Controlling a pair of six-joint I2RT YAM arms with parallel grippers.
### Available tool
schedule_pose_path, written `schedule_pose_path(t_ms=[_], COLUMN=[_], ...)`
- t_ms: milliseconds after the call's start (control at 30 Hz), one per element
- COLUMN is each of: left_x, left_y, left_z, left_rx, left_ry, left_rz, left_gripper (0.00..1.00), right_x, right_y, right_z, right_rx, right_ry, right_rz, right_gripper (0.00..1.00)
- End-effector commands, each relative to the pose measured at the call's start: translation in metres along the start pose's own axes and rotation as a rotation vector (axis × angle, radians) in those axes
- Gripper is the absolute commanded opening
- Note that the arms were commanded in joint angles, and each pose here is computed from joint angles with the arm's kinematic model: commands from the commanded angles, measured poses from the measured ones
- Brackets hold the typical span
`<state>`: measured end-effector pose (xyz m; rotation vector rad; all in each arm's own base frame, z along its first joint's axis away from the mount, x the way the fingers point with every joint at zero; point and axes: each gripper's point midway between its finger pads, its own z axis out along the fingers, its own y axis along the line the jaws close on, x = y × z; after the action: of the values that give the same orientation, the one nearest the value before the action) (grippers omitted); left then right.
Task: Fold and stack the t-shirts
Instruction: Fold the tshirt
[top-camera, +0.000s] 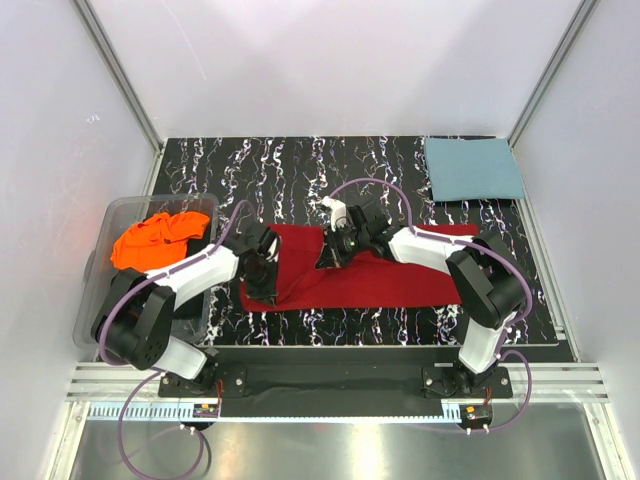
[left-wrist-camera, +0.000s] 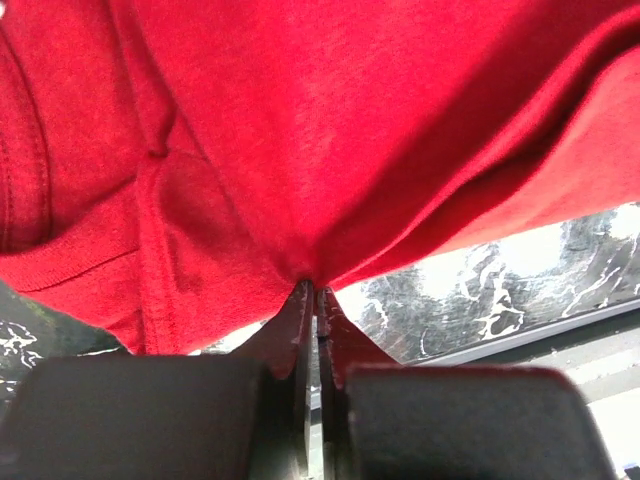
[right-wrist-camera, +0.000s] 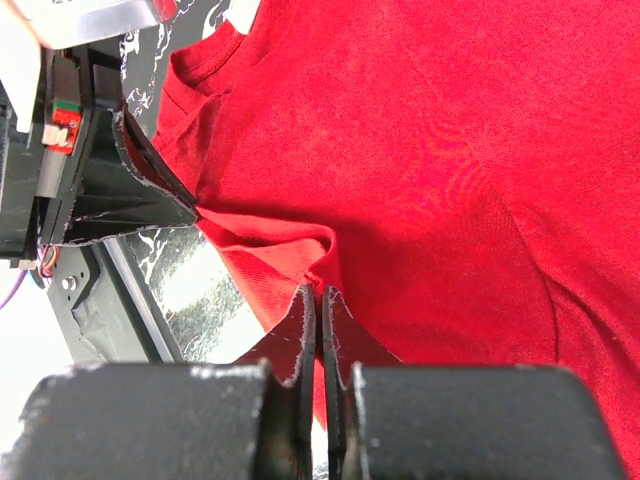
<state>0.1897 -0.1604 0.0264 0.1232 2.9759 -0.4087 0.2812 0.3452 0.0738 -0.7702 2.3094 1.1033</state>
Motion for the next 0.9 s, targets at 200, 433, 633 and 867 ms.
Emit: schedule_pose_path(t_ms=[200,433,633,867], left_x=[-0.018,-0.011,-0.004,-0.002], left_y=[-0.032,-0.039,-0.040,-0.049], left_z=[-0.032,-0.046,-0.043,-0.040], left_rx=[-0.006,-0.036,-0.041,-0.016], left_ry=[-0.093,-0.100,-0.081,-0.055], left_rz=[0.033,-0.012,-0.030,-0.034], left_gripper=[0.00,0.00,0.00,0.00], right_x=[-0.014,-0.010,-0.005,-0.006], right_y=[0.010,0.005,0.003,0.005], right_z=[-0.010,-0.014,-0.018,-0.024], right_rx=[0.003,0.036,0.050,0.060], right_ry=[-0.066,-0.072,-0.072,-0.087], right_rz=[-0.051,-0.049,-0.051,-0.057], right_gripper=[0.00,0.00,0.00,0.00])
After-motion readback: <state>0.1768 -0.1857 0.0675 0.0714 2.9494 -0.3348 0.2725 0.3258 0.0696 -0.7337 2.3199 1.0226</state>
